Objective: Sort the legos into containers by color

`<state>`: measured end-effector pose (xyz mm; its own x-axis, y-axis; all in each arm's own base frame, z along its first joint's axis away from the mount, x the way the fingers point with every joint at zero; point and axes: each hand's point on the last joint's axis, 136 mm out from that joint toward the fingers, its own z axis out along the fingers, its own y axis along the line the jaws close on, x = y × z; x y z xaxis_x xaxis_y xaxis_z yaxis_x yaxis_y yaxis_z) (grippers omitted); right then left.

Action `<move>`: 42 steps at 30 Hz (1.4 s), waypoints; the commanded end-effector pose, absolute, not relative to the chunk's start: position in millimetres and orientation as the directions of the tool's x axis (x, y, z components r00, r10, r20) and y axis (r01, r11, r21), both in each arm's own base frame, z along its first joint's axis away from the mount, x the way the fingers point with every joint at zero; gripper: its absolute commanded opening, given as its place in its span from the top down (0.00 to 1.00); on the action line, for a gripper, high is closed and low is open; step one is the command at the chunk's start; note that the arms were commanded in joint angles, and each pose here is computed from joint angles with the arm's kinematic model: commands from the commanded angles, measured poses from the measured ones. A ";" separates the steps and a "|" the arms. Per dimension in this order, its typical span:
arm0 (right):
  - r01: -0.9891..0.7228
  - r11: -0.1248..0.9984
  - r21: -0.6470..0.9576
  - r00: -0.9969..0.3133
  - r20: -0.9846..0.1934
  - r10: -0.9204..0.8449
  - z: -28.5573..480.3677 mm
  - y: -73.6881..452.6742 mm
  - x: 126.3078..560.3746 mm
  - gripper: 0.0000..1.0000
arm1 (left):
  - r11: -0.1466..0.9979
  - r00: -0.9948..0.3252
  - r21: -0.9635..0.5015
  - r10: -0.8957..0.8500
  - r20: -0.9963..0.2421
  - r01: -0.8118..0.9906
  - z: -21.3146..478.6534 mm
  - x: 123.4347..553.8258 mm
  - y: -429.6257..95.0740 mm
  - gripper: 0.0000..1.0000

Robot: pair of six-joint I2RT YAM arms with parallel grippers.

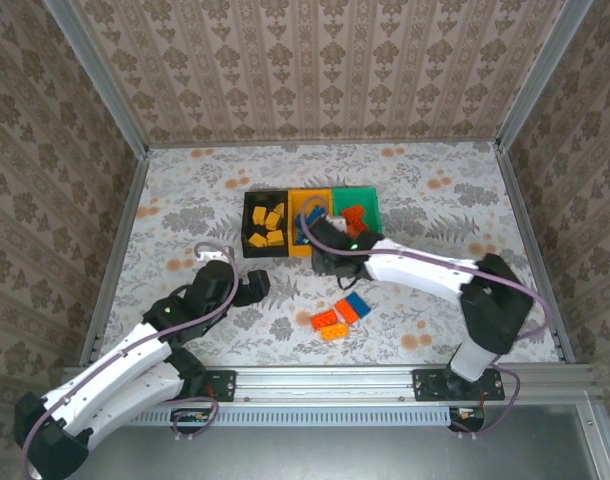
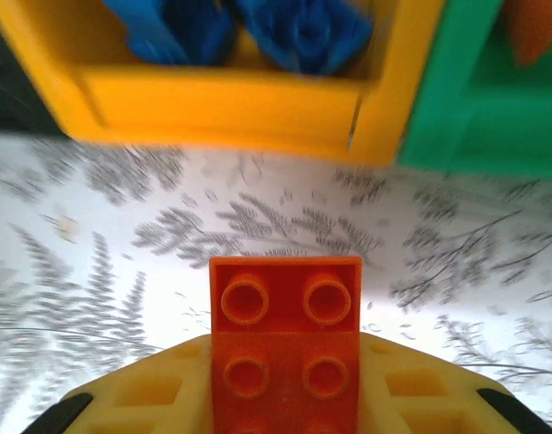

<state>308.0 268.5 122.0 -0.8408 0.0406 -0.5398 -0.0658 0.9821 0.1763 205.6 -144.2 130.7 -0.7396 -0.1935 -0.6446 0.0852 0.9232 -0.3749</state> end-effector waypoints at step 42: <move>-0.166 0.982 0.094 -0.900 -0.422 -0.112 112.4 190.6 241.7 0.23 | 0.889 -0.866 -0.348 0.099 -0.490 0.299 93.5 196.2 -224.4 0.00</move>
